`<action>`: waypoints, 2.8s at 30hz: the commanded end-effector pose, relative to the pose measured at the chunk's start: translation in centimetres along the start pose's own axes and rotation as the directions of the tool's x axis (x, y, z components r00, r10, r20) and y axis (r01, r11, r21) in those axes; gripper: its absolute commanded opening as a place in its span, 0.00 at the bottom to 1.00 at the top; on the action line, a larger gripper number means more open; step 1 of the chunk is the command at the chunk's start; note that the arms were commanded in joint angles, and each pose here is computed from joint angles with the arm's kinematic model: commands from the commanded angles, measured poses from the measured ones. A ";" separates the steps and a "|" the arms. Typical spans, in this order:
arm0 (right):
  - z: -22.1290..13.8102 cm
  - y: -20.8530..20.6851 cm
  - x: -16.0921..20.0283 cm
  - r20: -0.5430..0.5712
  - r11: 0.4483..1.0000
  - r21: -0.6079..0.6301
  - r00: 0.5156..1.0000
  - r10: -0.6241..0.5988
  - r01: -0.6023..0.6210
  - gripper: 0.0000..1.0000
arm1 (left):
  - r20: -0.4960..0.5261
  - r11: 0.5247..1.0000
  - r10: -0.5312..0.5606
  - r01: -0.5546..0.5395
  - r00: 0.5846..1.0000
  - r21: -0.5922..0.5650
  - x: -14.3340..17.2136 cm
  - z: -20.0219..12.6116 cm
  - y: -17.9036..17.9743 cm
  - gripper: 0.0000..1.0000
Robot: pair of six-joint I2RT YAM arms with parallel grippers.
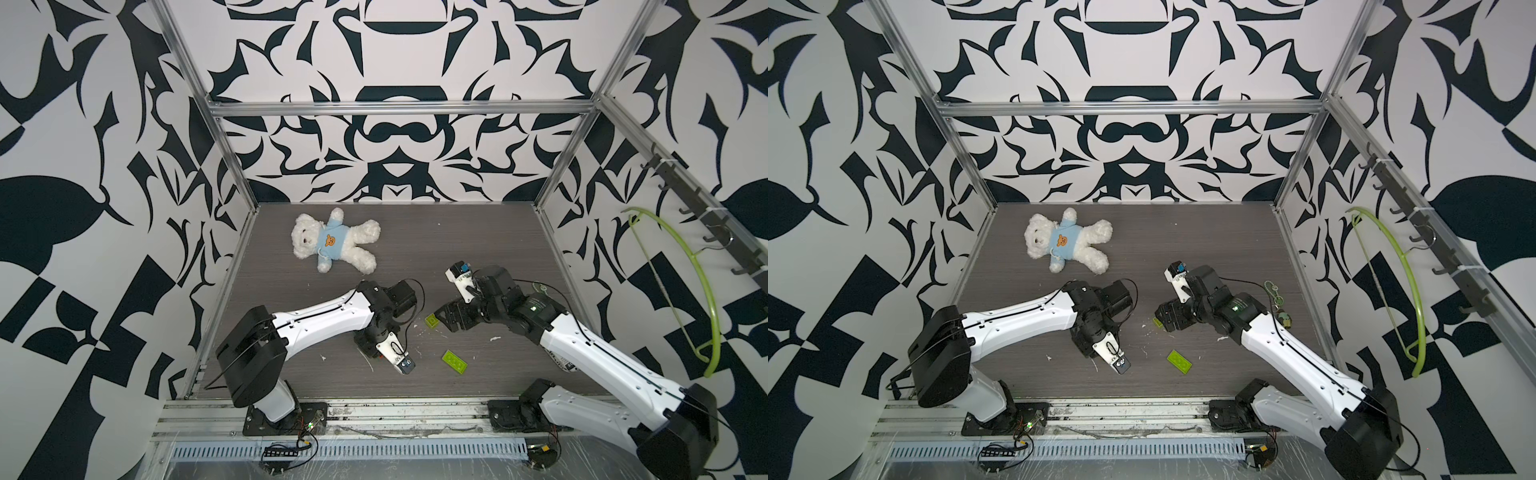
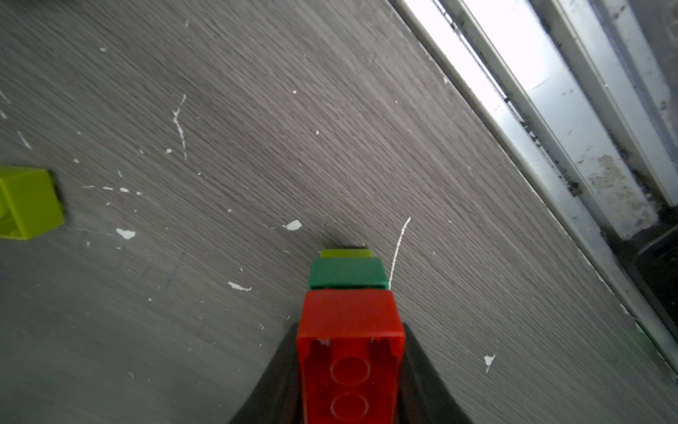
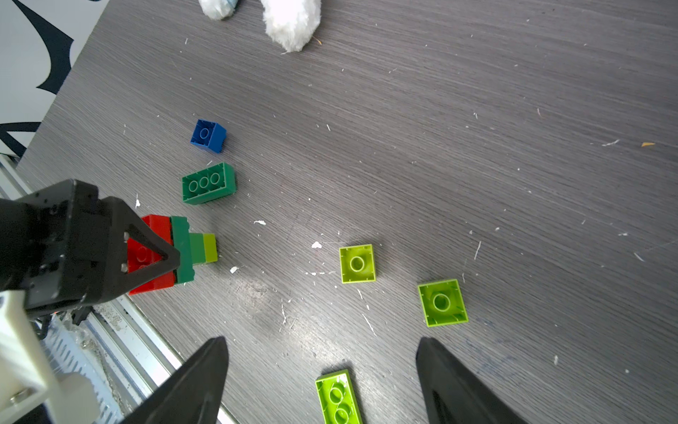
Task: Assemble a carrot with lego
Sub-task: Assemble the lego brick with the lego brick.
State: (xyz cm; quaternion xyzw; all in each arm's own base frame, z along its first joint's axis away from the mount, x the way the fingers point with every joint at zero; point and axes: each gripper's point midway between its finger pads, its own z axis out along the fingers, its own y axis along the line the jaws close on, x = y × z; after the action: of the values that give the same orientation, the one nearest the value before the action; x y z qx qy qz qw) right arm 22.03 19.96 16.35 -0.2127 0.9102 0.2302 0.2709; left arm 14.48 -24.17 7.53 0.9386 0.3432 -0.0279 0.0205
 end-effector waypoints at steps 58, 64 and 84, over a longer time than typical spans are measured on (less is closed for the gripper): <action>-0.3 -0.1 -0.6 0.020 1.000 0.008 1.000 -0.005 0.004 0.86 | 0.082 0.949 -0.316 0.313 0.945 0.047 0.0 -1.0 1.9 0.00; -0.4 0.0 -0.7 0.023 1.000 0.004 1.000 -0.004 0.004 0.86 | 0.076 0.949 -0.315 0.313 0.946 0.033 0.1 -1.0 2.1 0.00; -0.3 0.0 -0.5 0.018 1.000 0.003 1.000 0.000 0.000 0.86 | 0.075 0.940 -0.342 0.342 0.937 0.025 0.6 -0.6 2.9 0.00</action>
State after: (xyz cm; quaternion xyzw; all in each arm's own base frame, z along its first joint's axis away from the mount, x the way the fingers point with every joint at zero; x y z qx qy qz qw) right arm 21.89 19.76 15.92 -0.2117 0.9142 0.2245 0.2626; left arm 16.63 -25.86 8.01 0.8655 0.4957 -0.0673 0.0261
